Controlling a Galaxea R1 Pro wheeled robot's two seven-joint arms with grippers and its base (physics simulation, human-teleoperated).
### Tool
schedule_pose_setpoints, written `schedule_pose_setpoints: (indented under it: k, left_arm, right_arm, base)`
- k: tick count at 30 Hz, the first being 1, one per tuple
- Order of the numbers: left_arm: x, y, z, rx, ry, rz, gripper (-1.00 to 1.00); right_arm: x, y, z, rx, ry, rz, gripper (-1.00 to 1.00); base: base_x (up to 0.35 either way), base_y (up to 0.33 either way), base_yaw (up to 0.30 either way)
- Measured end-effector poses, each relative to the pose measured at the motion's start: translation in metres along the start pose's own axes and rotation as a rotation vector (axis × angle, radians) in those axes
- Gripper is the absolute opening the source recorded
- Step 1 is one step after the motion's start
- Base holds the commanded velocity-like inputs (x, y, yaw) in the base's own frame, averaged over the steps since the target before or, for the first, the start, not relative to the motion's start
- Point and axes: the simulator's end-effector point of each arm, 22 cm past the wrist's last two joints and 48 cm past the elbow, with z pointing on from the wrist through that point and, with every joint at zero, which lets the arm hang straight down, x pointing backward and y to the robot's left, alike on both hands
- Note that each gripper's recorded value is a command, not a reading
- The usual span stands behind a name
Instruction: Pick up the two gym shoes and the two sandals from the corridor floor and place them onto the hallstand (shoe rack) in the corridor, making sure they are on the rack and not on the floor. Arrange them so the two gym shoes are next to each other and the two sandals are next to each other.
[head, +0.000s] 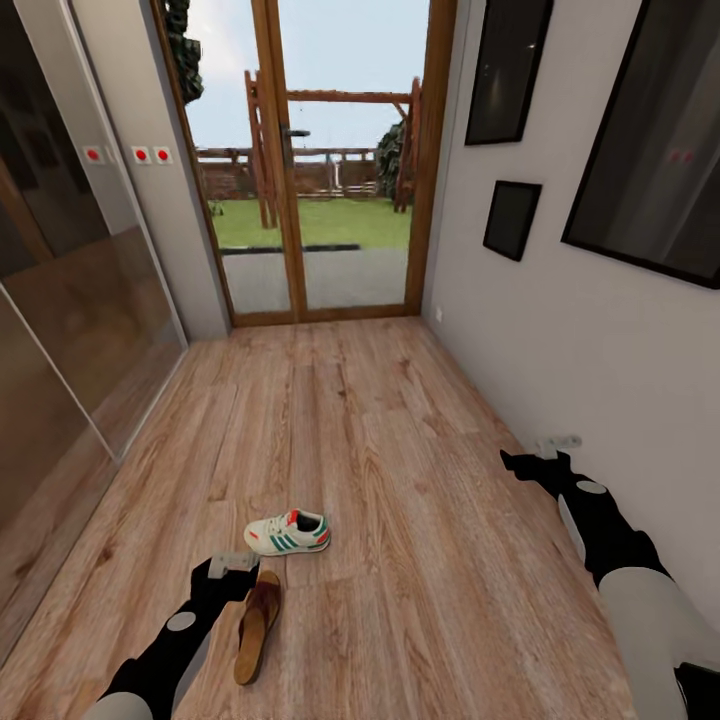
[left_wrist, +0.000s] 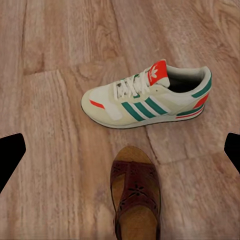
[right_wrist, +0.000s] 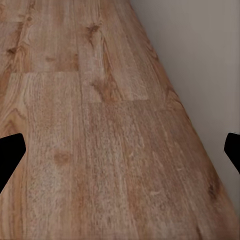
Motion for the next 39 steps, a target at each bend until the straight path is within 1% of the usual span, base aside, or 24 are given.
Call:
schedule_pose_setpoints:
  k: [29, 39]
  left_arm:
    - [0.087, -0.009, 0.033, 0.005, 0.045, 0.003, 1.00]
    - [0.121, -0.011, 0.039, 0.007, 0.103, 0.006, 1.00]
  right_arm:
    - [0.093, 0.005, 0.025, 0.003, 0.042, -0.002, 1.00]
    - [0.131, 0.009, 0.038, -0.002, 0.099, -0.006, 1.00]
  base:
    - [0.000, 0.000, 0.000]
    - [0.000, 0.000, 0.000]
